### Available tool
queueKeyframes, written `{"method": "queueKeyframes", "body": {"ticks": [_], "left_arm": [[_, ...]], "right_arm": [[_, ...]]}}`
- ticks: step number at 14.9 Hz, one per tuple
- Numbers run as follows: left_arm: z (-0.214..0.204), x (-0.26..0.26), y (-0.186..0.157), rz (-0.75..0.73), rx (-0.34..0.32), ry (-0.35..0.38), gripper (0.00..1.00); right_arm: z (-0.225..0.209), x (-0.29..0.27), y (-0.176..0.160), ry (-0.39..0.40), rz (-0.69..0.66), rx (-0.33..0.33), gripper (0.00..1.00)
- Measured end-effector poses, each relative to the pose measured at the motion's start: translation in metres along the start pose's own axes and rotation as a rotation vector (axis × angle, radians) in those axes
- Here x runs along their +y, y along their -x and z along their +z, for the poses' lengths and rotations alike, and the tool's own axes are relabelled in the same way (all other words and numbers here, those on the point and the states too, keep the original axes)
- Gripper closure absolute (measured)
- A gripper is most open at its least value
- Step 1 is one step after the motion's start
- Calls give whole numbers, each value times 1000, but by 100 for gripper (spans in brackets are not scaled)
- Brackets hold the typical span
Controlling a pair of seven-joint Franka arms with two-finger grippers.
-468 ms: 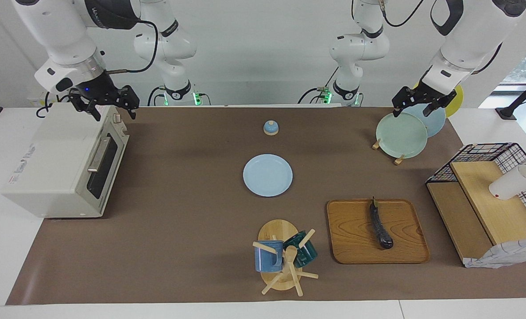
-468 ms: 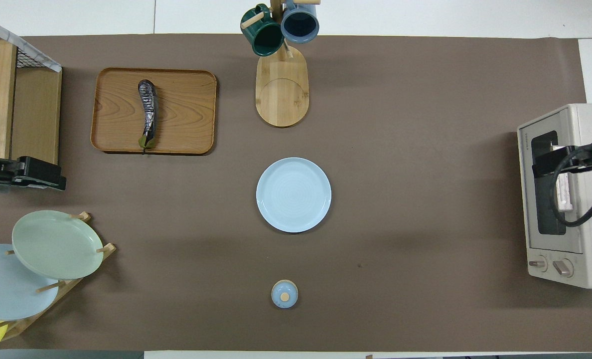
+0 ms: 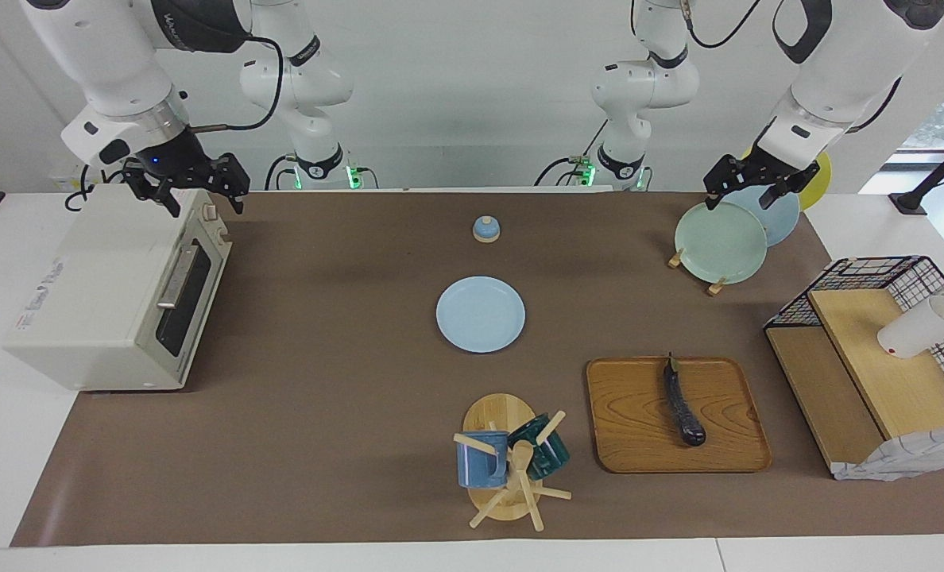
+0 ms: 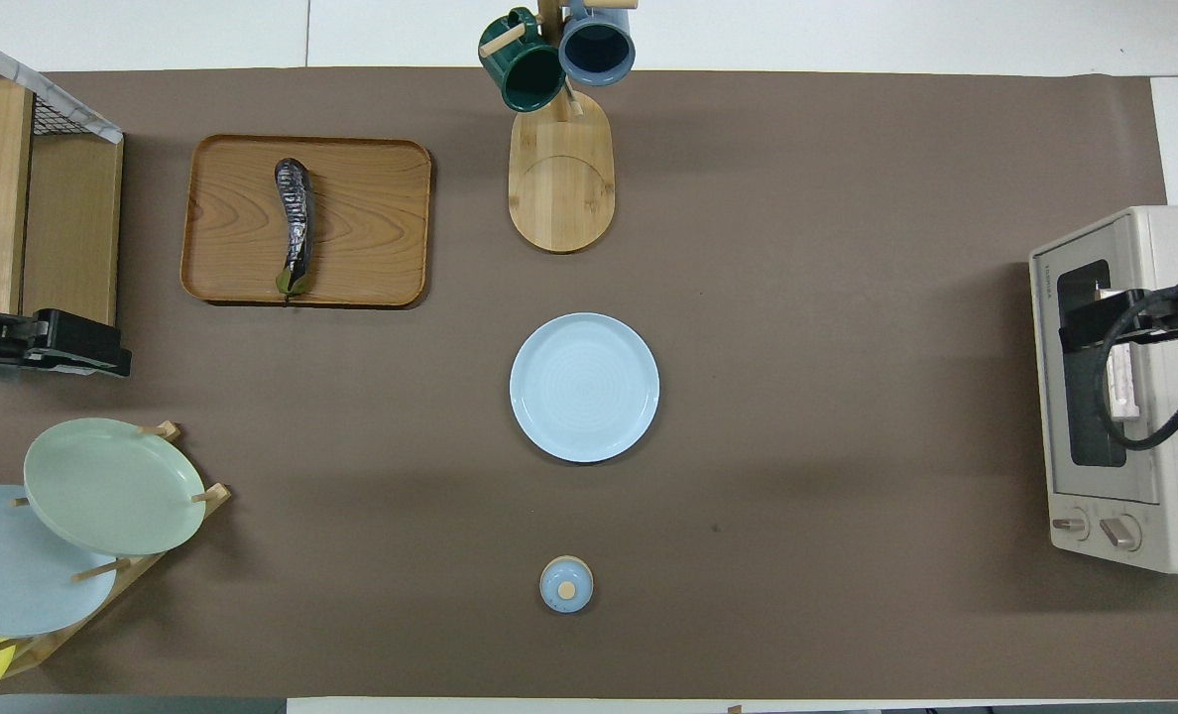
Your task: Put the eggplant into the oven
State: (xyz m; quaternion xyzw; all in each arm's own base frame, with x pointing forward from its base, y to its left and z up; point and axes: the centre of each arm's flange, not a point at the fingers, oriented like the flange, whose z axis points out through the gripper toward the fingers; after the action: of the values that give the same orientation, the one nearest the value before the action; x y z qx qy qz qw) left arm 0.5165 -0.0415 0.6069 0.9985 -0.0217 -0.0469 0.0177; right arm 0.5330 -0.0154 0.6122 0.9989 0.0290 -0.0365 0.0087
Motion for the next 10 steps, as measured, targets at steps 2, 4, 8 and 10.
{"method": "queueKeyframes", "body": {"ticks": [2,4,8,10], "left_arm": [[-1,1,-1,1,9,0,0],[-3,1,-5,2,42,1,0],[10,3,-22,5,85,3,0],[38,5,-48,9,94,6,0]], "right_arm": [[1,0,0,-1,-3,1,0],[1,0,-4,-2,-14,27,18],[37,-1,-9,-1,-18,65,63],[66,4,-9,17,-7,40,82]]}}
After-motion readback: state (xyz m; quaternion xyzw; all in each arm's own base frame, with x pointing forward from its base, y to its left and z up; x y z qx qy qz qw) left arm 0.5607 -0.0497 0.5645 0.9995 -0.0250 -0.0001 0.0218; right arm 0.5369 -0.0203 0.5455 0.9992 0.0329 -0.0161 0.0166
